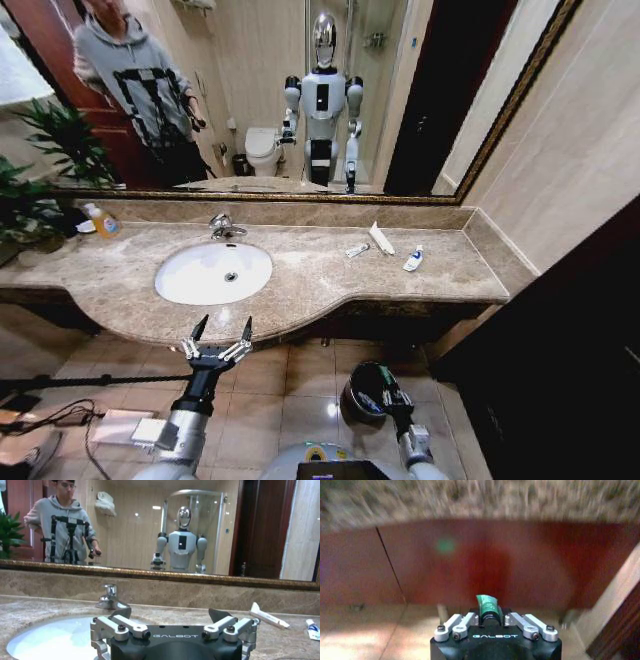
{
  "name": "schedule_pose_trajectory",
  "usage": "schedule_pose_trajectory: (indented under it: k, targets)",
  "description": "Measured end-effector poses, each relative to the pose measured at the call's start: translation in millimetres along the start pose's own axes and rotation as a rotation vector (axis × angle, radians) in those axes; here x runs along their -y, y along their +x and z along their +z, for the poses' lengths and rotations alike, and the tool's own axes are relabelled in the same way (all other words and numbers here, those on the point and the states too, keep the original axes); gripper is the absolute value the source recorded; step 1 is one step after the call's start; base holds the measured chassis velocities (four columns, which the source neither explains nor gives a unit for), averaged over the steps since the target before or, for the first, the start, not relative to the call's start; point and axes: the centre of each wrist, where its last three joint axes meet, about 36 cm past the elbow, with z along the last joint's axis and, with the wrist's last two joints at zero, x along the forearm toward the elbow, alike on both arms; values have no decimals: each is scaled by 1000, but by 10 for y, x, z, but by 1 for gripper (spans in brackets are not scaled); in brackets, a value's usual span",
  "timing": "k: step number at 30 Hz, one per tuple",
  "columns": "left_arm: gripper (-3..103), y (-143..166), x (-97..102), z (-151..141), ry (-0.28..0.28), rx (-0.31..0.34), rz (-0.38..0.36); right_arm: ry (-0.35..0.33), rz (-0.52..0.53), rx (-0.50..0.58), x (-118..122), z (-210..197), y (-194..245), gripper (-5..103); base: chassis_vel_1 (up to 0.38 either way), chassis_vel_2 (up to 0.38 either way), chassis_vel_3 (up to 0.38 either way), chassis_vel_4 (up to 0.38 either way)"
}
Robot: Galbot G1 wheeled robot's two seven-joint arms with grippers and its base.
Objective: Pick up the trash from the sink and place it in the trash bin.
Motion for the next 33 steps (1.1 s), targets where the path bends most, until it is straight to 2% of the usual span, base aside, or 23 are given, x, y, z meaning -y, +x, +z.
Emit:
schedule_pose_trajectory:
  k: [7, 16, 25, 33]
  targets:
    - [100, 0, 0, 0, 0, 0, 0, 32, 7, -105, 123, 254, -357, 21, 0, 0, 0, 0]
    - [100, 0, 0, 0, 0, 0, 0, 50, 12, -246, 148, 630, -803, 21, 0, 0, 0, 0]
    - [100, 0, 0, 0, 0, 0, 0, 64, 15, -320, 130, 716, -1154, 21, 0, 0, 0, 0]
    - [100, 0, 0, 0, 0, 0, 0, 66, 13, -341, 124, 716, -1234, 21, 0, 0, 0, 0]
